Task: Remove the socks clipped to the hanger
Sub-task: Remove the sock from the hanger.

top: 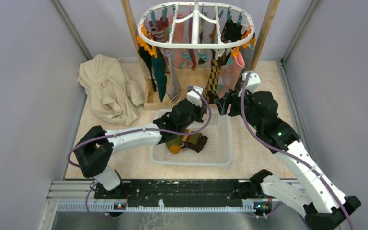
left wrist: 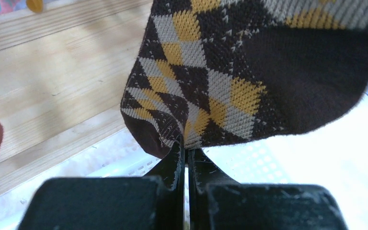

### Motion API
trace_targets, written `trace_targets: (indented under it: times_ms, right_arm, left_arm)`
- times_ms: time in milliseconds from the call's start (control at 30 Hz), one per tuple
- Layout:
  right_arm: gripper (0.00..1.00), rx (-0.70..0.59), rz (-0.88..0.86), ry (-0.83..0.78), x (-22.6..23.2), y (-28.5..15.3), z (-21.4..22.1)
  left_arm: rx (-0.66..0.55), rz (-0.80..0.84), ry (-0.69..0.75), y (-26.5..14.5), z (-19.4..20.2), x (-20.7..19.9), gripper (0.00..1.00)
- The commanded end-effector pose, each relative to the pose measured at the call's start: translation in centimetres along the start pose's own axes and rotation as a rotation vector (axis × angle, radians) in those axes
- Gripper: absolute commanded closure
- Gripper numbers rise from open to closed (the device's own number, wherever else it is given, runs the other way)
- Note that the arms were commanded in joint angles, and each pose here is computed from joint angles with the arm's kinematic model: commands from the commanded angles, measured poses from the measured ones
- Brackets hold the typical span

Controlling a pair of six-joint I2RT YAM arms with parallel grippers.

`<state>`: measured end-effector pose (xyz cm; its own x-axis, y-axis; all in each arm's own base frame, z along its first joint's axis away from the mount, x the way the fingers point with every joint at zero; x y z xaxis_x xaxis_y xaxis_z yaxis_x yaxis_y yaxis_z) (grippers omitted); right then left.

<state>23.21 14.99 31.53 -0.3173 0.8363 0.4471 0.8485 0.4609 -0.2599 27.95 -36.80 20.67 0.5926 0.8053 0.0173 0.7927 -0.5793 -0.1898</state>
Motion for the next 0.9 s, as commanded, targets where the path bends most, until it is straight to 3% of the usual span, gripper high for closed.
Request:
trace_targets:
  times_ms: [0,467,867]
  right_arm:
    - [0.40,-0.163,-0.137,-0.006,3.1,-2.9,-4.9]
    - [0.40,-0.380,-0.135,-0.018,6.1,-0.4,-13.0]
    - [0.40,-0.423,-0.069,-0.063,6.8,3.4,-16.2]
  left_arm:
    - [0.102,-0.012,-0.028,0.8,-0.2,0.0,1.00]
    - [0.103,0.036,-0.059,0.2,-3.0,-0.3,1.00]
    - [0.097,0.057,-0.071,-0.5,-3.6,-0.4,1.00]
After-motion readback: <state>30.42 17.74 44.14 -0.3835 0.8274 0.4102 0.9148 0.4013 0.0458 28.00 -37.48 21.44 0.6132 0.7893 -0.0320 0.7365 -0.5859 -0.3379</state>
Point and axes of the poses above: each gripper's point midway between its finger pads, its own y axis out along the fingers, its own x axis along the line the jaws close on, z = x × y, the point moved 4 cm from there along -y, back along the fingers, and after that the axes turned 12 degrees about y, right-handed, at the moved point
